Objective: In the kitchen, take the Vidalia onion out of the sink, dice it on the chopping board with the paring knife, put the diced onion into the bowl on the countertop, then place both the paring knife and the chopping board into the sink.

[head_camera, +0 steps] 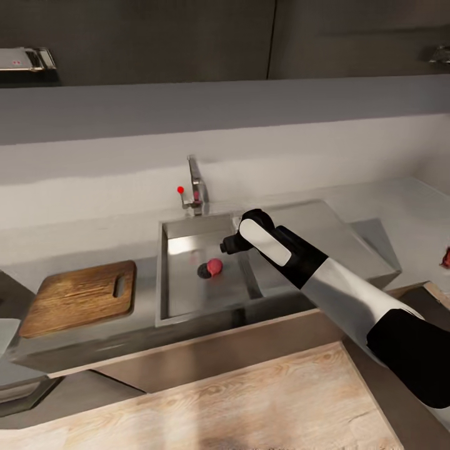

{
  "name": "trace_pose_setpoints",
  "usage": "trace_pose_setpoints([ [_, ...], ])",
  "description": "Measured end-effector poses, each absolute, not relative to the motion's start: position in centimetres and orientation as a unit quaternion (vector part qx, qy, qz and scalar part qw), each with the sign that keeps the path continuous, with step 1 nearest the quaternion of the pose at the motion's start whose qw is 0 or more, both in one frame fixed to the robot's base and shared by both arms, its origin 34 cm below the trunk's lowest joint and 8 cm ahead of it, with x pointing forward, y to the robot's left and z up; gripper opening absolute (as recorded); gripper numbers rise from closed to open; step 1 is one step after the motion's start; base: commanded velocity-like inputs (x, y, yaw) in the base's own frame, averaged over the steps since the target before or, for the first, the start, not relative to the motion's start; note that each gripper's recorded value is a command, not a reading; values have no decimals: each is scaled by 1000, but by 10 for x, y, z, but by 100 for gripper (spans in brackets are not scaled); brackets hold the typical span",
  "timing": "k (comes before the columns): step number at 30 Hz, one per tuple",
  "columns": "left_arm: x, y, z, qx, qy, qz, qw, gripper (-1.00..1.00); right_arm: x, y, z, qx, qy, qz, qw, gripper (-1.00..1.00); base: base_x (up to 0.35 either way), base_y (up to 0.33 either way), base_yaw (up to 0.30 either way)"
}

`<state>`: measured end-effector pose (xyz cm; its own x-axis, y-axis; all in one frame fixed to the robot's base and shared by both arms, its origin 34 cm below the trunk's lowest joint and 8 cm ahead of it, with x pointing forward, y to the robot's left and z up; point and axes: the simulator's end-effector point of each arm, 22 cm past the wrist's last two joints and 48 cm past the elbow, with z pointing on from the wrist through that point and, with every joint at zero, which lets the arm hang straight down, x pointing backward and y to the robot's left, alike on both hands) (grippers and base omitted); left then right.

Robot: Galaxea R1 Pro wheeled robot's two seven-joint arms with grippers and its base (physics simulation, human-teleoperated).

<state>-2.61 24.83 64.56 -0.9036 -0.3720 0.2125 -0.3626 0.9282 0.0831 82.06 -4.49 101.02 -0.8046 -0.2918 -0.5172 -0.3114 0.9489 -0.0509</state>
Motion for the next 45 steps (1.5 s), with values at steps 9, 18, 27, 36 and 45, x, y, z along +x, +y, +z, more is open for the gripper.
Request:
trace_pose_setpoints([
  [9,-24,248,645,188,-976,-20,110,100,833,-60,1021,-165,940,-23,297,100,-6,-14,-254],
  [18,-22,249,644,188,-976,-20,108,100,836,-63,1027,-165,937,-33,306,100,0,0,-256],
  [27,-20,249,643,188,-976,-20,105,100,836,-63,1031,-165,936,-32,309,100,0,0,-250],
  [36,-20,250,643,188,-976,-20,105,100,836,-59,1034,-166,935,-27,313,100,0,0,-43],
  [45,-20,249,643,188,-976,-20,104,100,839,-63,1037,-167,932,-37,319,100,0,0,-22],
])
